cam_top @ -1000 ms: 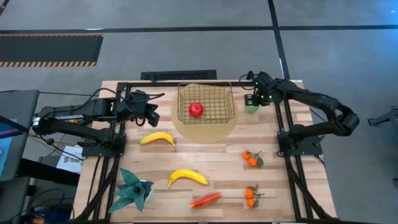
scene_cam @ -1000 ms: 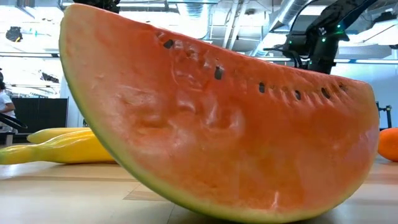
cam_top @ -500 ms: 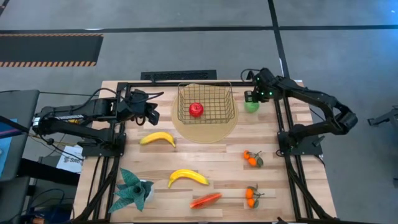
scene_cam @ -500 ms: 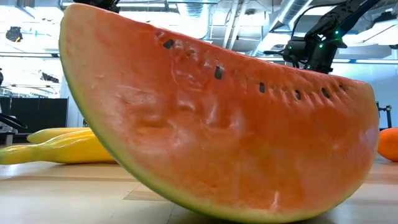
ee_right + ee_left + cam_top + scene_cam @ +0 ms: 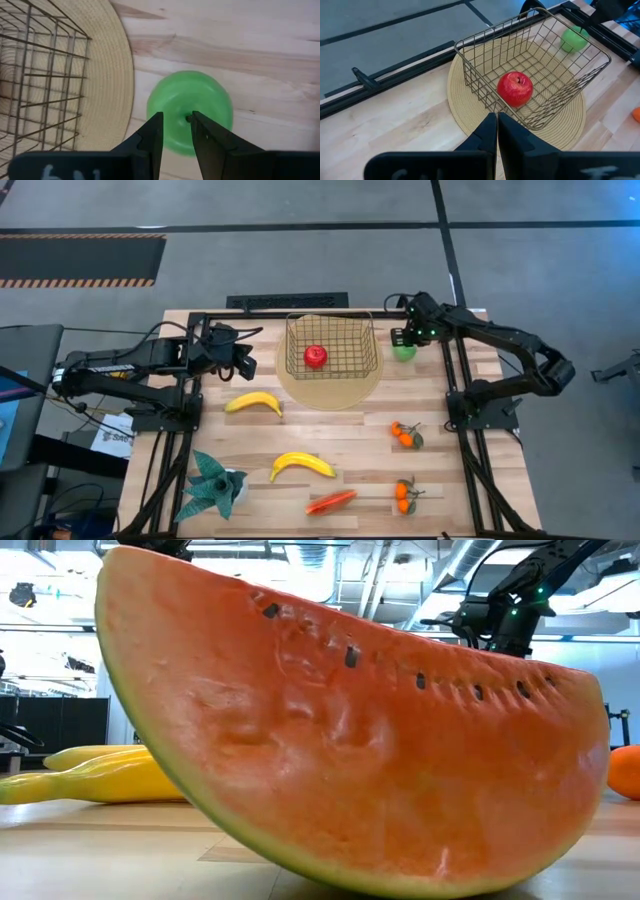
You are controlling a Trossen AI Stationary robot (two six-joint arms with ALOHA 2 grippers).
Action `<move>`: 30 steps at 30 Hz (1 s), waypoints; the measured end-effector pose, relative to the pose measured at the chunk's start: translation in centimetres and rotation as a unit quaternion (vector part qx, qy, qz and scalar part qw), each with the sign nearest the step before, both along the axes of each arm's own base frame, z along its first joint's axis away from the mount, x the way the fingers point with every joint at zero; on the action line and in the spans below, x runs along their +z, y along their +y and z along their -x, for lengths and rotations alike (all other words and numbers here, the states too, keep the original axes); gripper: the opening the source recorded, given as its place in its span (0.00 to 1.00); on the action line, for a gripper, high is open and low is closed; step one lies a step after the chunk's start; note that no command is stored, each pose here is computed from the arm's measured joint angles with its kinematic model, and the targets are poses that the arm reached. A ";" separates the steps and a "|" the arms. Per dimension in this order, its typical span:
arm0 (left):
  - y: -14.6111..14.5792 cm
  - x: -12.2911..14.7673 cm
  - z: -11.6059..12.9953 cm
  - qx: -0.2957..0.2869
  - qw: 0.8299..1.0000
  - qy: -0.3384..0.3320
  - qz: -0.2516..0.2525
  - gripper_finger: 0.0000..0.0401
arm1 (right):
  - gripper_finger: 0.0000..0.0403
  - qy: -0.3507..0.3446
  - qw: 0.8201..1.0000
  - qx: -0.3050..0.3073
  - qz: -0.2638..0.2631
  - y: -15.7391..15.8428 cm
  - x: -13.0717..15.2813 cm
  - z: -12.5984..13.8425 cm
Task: Build produce basket
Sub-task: Put the green apple into the basket
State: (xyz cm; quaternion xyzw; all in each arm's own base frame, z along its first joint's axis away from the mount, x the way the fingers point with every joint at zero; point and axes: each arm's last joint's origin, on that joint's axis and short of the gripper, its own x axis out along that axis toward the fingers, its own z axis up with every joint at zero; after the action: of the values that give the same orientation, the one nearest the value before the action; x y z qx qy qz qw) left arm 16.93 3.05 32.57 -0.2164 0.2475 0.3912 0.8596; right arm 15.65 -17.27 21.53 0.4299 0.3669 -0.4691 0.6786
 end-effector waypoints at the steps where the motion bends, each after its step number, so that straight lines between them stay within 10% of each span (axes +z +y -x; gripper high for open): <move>1: 0.0 0.0 0.0 0.000 1.000 0.000 0.000 0.00 | 0.30 0.004 1.000 0.000 0.002 0.0 0.0 0.0; 30: 0.0 0.0 0.0 -0.004 1.000 0.000 0.004 0.00 | 0.30 0.056 0.998 0.001 -0.012 -0.3 -2.1 -1.2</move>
State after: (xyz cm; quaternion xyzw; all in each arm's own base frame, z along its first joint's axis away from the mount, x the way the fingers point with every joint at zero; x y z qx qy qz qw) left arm 16.95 3.03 32.56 -0.2188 0.2494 0.3867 0.8605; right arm 16.84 -17.53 19.44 0.4109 0.4108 -0.4875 0.6517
